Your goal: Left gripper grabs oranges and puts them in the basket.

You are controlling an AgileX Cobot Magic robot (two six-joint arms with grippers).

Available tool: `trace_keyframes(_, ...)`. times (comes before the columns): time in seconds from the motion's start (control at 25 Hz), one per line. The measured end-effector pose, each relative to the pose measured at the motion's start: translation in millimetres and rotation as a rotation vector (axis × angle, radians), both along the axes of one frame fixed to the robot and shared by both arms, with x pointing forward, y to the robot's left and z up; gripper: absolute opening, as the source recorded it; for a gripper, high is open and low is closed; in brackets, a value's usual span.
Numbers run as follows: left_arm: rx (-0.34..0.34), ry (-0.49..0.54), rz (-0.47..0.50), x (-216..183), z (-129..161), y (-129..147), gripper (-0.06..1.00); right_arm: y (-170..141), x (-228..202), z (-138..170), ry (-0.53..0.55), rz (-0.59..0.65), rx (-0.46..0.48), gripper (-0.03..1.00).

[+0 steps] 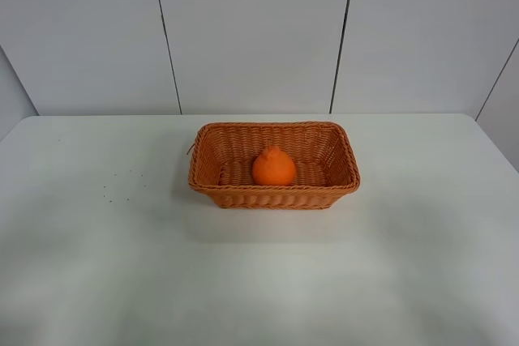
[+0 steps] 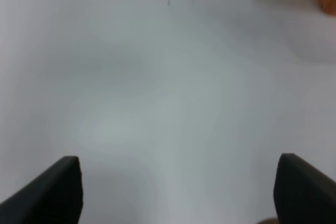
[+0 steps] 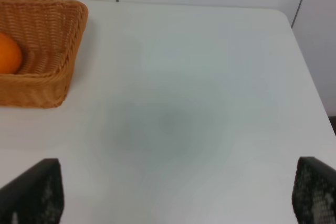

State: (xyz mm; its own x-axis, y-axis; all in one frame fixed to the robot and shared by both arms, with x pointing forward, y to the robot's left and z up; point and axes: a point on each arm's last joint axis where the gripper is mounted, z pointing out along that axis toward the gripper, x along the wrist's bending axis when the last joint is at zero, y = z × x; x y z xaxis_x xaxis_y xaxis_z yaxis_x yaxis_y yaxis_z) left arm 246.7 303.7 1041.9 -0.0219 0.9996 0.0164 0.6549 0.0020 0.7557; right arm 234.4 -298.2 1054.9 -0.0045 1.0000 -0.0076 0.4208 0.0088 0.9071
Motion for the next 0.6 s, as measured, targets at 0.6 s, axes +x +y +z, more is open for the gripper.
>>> trace_keyframes(0.6,-0.012,-0.126,0.009,-18,0,0,0.85,0,0,0,0.0,0.0,0.0,0.69)
